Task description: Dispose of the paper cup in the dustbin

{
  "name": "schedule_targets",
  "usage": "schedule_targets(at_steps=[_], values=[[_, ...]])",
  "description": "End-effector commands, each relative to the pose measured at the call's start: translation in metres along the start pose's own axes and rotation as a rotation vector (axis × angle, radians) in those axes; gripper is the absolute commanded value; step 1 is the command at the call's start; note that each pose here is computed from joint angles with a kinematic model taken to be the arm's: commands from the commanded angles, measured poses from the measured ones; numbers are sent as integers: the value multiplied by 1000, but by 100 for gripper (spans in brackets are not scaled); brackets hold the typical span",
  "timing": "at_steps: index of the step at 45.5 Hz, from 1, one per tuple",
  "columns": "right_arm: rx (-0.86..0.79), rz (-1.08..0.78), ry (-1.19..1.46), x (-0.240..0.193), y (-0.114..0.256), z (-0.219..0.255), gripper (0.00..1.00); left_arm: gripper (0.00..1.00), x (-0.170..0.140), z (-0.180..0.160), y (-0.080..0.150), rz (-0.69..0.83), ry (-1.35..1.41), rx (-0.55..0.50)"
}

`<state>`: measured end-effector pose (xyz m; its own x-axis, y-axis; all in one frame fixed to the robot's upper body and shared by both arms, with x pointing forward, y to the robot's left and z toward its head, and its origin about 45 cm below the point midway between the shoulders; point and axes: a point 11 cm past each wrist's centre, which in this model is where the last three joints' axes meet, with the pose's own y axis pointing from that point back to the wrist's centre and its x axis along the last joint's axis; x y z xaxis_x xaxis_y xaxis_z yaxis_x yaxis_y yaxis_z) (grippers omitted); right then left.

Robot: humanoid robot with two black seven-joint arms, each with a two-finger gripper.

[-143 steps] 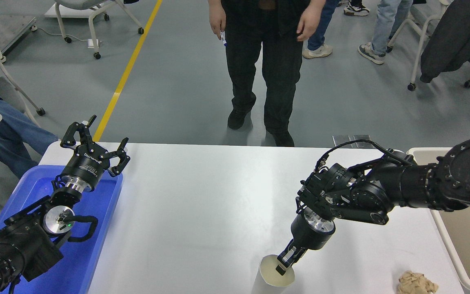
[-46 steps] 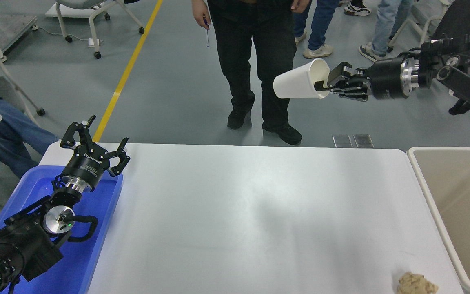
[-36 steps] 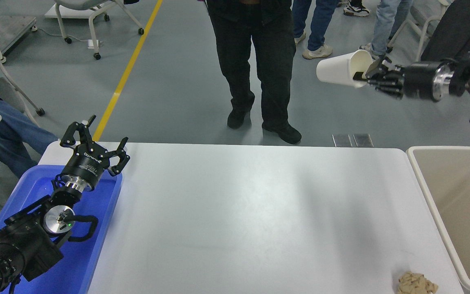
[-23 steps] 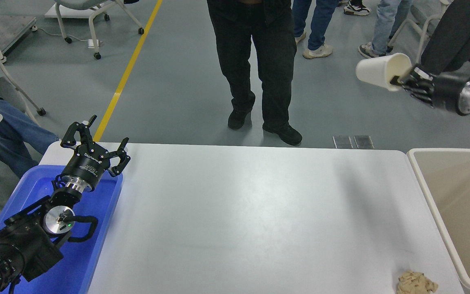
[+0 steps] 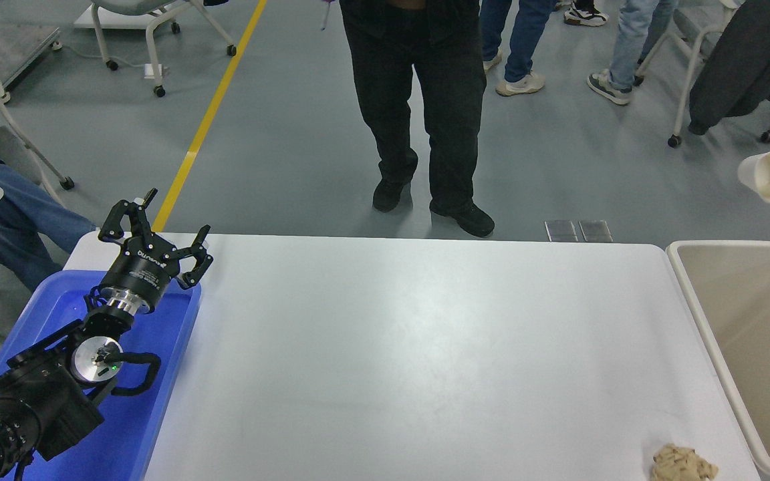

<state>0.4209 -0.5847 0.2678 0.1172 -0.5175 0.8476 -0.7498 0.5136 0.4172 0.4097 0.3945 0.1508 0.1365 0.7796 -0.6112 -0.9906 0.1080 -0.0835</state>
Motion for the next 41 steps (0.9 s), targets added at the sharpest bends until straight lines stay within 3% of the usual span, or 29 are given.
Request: schedule_targets(at_steps=[1,17,31,41], values=[[-253,59,-3,3,7,68,0,100,0,0,0,0,-2,1],[-374,0,23,-38,14,126,0,100,0,0,0,0,0,0],[-334,-133,40,-124,10,106,0,100,0,0,0,-1,-1,1],[-304,-165,40,-150,9,89,0,100,0,0,0,1,0,0]])
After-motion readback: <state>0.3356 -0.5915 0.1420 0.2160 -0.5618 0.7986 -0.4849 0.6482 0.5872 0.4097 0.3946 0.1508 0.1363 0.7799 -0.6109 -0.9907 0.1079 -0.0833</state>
